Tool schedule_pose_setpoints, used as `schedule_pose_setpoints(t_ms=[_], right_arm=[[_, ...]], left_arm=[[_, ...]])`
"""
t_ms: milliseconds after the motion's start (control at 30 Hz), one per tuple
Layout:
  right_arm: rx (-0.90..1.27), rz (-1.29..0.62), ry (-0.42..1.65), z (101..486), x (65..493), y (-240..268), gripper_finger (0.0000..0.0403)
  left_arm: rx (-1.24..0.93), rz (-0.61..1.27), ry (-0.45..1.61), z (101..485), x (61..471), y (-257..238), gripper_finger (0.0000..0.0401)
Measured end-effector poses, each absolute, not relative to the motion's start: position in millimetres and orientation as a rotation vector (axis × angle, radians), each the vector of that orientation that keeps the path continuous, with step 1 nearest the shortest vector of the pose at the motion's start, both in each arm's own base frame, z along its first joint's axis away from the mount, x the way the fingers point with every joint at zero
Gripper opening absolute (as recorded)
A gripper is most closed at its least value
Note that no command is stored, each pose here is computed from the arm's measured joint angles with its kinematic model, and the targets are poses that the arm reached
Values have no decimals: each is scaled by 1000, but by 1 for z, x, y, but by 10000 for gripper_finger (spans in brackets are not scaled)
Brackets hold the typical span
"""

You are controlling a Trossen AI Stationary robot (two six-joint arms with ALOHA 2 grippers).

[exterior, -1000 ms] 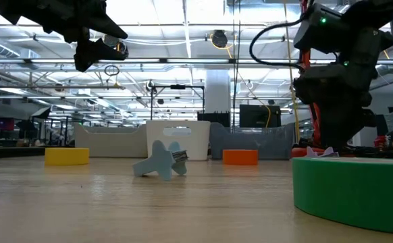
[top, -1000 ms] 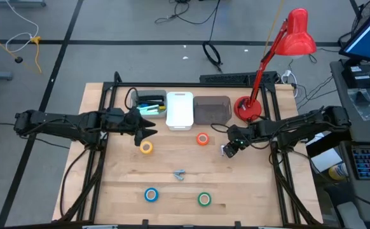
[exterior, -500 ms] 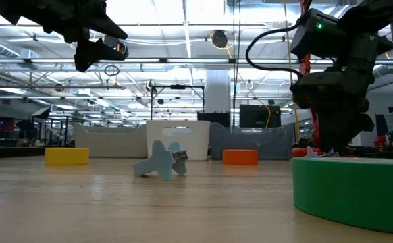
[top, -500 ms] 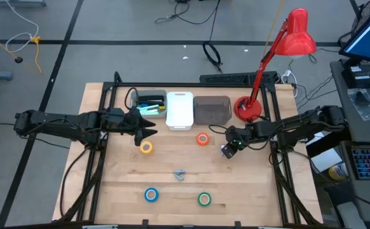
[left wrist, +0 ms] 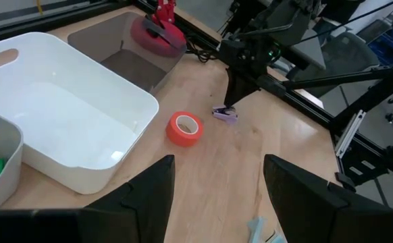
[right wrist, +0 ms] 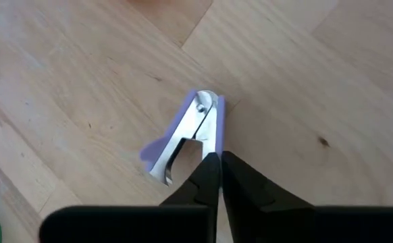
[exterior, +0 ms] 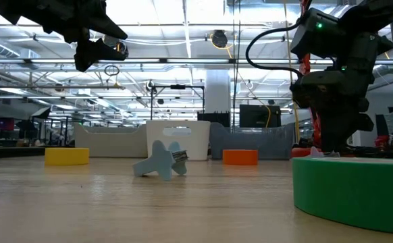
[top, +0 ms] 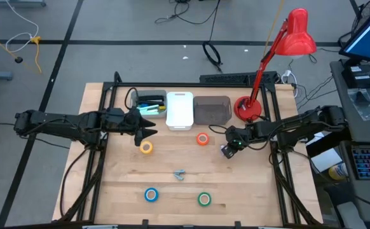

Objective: Pick and place Stapler, Stapler remover, tape
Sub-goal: Put the purple staple remover into the white bin

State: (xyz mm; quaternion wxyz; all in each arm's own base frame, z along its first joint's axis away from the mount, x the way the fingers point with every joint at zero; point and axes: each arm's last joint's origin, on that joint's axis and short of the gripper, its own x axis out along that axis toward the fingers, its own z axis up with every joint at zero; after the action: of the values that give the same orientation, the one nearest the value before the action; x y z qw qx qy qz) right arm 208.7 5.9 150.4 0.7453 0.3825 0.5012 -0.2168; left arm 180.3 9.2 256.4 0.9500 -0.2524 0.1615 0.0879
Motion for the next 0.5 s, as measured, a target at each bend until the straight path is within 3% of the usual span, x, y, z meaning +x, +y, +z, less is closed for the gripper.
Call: schedule_pose_setpoints(t_ms=[500], right_arm=[[862, -450, 1030, 160, 209, 6, 1]], left_arm=[[-562, 187, 325, 256, 180, 9, 228]])
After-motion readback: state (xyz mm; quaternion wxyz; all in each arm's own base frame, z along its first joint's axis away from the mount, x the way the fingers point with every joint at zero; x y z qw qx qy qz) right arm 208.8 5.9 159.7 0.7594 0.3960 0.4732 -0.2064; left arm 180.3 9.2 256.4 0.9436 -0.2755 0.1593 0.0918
